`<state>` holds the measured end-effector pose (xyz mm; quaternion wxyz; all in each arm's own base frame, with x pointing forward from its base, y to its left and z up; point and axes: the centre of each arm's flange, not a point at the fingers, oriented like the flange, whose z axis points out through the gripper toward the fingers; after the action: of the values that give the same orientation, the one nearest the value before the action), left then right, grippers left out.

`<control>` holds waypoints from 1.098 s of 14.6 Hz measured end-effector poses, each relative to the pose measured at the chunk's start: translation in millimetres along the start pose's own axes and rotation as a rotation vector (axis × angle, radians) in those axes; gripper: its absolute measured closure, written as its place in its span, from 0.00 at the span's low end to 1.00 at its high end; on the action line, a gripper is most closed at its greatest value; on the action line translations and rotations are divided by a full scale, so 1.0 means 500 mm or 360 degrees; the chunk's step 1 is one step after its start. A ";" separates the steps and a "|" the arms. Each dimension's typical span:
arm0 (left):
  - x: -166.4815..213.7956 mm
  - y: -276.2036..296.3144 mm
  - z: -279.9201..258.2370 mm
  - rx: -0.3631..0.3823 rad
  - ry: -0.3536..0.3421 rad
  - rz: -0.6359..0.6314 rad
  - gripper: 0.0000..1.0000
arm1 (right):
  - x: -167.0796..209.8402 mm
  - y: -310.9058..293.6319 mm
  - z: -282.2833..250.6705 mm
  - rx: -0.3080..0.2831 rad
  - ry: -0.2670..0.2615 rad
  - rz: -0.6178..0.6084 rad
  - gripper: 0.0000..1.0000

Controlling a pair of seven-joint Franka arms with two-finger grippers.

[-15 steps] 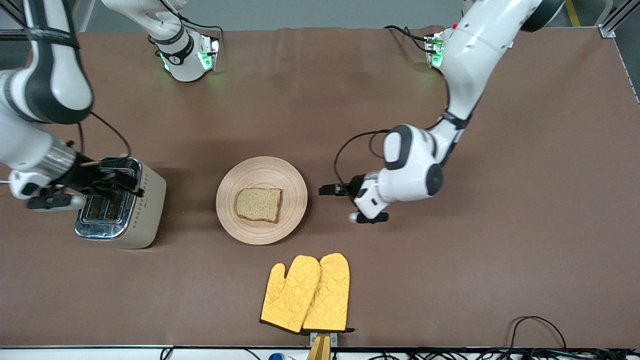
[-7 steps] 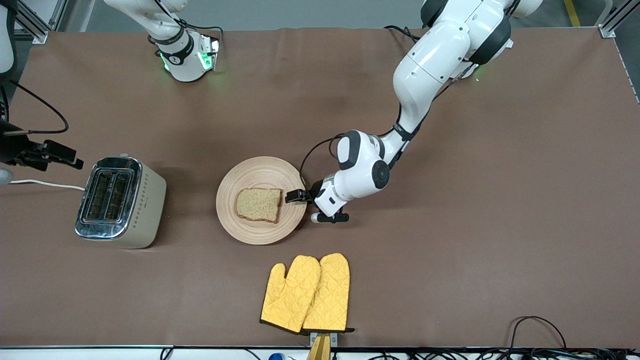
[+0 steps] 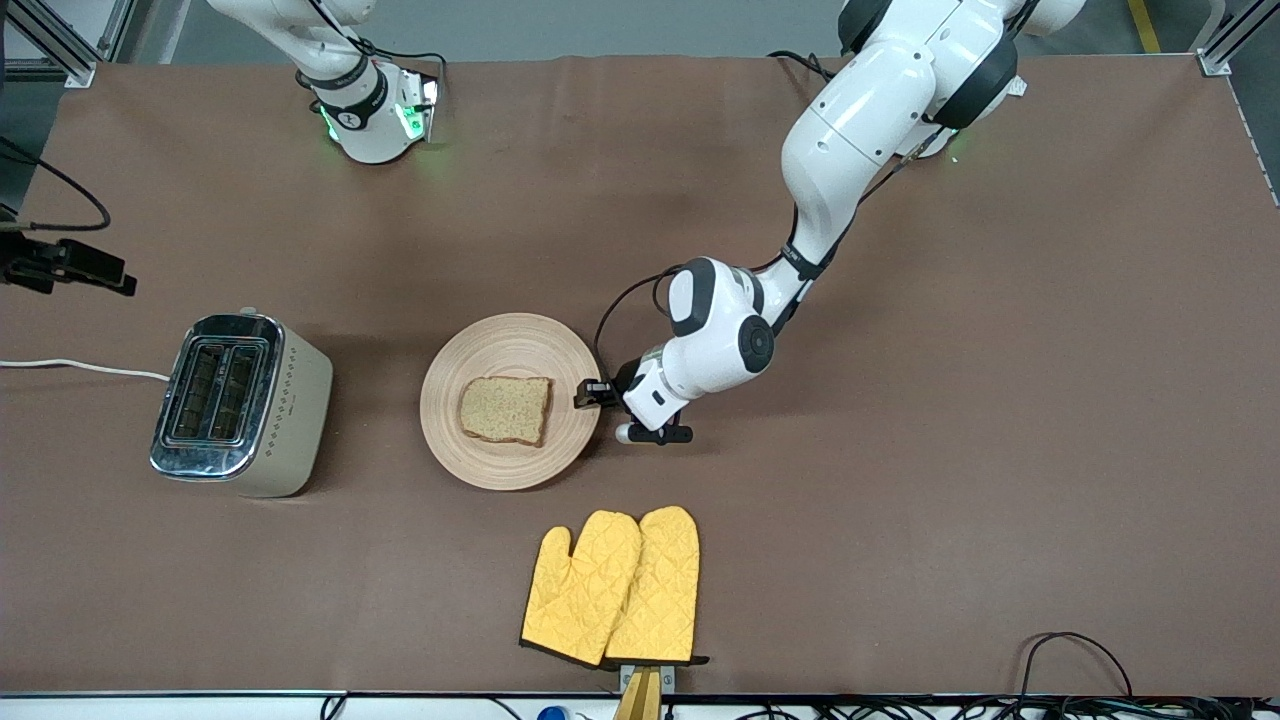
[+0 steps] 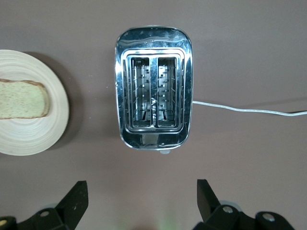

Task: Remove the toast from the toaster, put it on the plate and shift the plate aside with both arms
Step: 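Grasp the wooden plate rim with the left gripper, then slide the plate with bread away from the toaster using the left gripper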

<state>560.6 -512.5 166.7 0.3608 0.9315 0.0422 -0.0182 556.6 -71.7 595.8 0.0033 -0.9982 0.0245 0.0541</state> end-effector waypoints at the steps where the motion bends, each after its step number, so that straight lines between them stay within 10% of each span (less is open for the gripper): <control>1: 0.002 0.000 -0.002 -0.0008 0.0003 0.0028 0.81 | -0.002 -0.010 -0.007 -0.0002 0.0004 -0.0008 0.00; 10: 0.116 0.014 -0.237 -0.0155 0.0071 0.0058 0.89 | -0.007 -0.102 -0.028 -0.0022 -0.0002 0.0034 0.00; 16: 0.201 -0.260 -0.467 -0.0261 -0.0049 0.0260 0.89 | -0.007 -0.097 -0.028 -0.0027 -0.0003 0.0040 0.00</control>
<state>649.8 -252.7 245.7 0.4368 0.8987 -0.0381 0.0006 557.1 -23.2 610.3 -0.0058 -0.9978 0.0367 0.0553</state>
